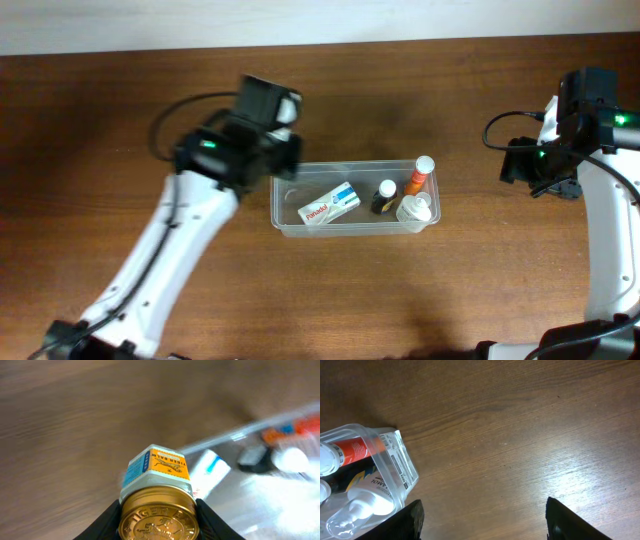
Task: Pack container
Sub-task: 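Lower the jar into the container's left end and release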
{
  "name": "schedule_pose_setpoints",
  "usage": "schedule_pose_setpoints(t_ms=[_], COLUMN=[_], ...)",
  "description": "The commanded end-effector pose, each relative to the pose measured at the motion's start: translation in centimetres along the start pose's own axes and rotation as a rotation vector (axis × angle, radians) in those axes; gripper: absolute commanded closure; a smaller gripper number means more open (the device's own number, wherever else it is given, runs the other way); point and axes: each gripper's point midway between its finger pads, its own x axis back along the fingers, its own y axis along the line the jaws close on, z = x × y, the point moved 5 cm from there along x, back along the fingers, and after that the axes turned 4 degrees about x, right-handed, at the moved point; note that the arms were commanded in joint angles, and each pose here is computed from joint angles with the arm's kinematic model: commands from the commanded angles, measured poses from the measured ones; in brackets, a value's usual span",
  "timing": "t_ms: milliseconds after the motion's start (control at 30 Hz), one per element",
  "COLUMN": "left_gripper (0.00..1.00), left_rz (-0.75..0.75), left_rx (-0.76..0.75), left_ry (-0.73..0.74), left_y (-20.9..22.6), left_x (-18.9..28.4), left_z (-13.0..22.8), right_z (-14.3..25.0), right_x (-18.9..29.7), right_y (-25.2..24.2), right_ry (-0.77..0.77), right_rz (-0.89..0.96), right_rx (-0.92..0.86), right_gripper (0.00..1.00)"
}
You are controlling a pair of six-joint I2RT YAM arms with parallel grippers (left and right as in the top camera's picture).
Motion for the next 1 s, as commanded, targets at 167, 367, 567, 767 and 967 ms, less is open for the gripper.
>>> schedule_pose_setpoints(t_ms=[167,367,567,767,967], left_gripper=[0.73,0.68,0.41,0.38,0.37], left_rz=[-0.053,-0.082,-0.087,-0.087,-0.113], left_rx=[-0.081,-0.060,-0.062,-0.062,0.000], left_ry=[0.218,0.307,0.324,0.320,0.165], left_y=[-1.6,-0.4,-0.3,-0.3,2.1], left_x=[-7.5,-10.0,-10.1,-9.3,-4.4], left_z=[3.2,4.5,4.8,4.7,1.8], right_z=[0.0,0.0,0.0,0.1,0.0], right_x=[-0.1,-0.1,-0.1,-0.1,0.0], right_y=[0.0,0.0,0.0,0.0,0.4], right_ry=[0.005,0.005,0.006,0.010,-0.002], right_rz=[-0.005,-0.005,-0.005,-0.006,-0.033], right_rx=[-0.005,-0.005,-0.005,0.008,0.032], right_gripper=[0.30,0.30,0.30,0.30,0.30])
